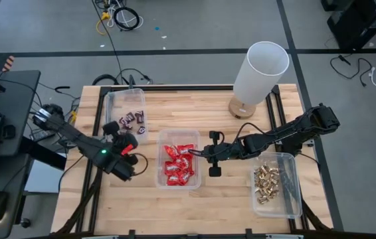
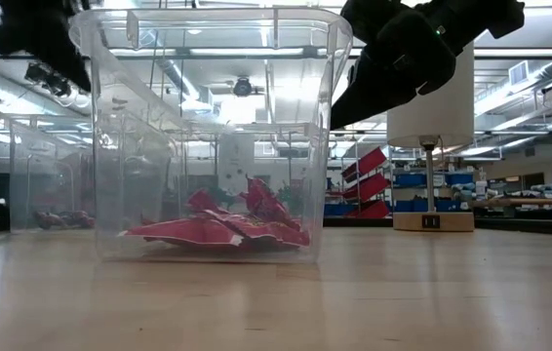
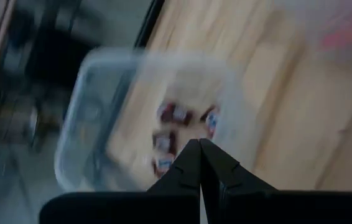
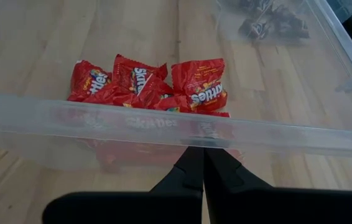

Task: Sort candy
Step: Adjust the top left transparent bin

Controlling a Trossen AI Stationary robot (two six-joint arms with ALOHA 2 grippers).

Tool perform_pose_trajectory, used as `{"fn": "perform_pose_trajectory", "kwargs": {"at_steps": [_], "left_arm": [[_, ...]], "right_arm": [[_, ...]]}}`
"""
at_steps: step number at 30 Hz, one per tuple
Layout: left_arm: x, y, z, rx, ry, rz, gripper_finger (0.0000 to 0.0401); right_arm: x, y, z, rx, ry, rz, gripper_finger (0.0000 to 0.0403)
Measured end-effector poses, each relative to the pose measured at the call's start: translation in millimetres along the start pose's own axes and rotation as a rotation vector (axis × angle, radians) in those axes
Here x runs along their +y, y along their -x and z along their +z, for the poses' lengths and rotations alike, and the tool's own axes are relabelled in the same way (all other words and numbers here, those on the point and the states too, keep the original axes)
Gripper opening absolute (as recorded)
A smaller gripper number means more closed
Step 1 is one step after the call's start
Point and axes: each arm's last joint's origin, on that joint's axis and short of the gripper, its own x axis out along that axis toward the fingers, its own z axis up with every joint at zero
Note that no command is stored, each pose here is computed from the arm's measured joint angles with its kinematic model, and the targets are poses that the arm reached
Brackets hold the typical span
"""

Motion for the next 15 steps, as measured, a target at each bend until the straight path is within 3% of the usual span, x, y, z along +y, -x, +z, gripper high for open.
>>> {"fn": "perform_pose_trajectory", "kwargs": {"at_steps": [4,7,9,11,15], "left_arm": [[1,24,6,-0.108,-0.131,-0.153,0.0000],[-2,32,3,-0.088,-0.153,-0.429,0.0000],[-2,31,-3,-0.072,-0.127,-0.549,0.0000],[-1,25,-12,-0.048,-0.085,-0.546,0.0000],[-1,4,-31,0.040,0.006,-0.432,0.0000]], "right_arm": [[0,0,0,0.000,-0.006,-0.001,0.0000],[-1,0,0,0.000,-0.005,-0.002,0.0000],[-1,0,0,0.000,-0.001,-0.002,0.0000],[-1,0,0,0.001,0.000,-0.002,0.0000],[-1,0,0,0.001,0.006,-0.002,0.0000]]}}
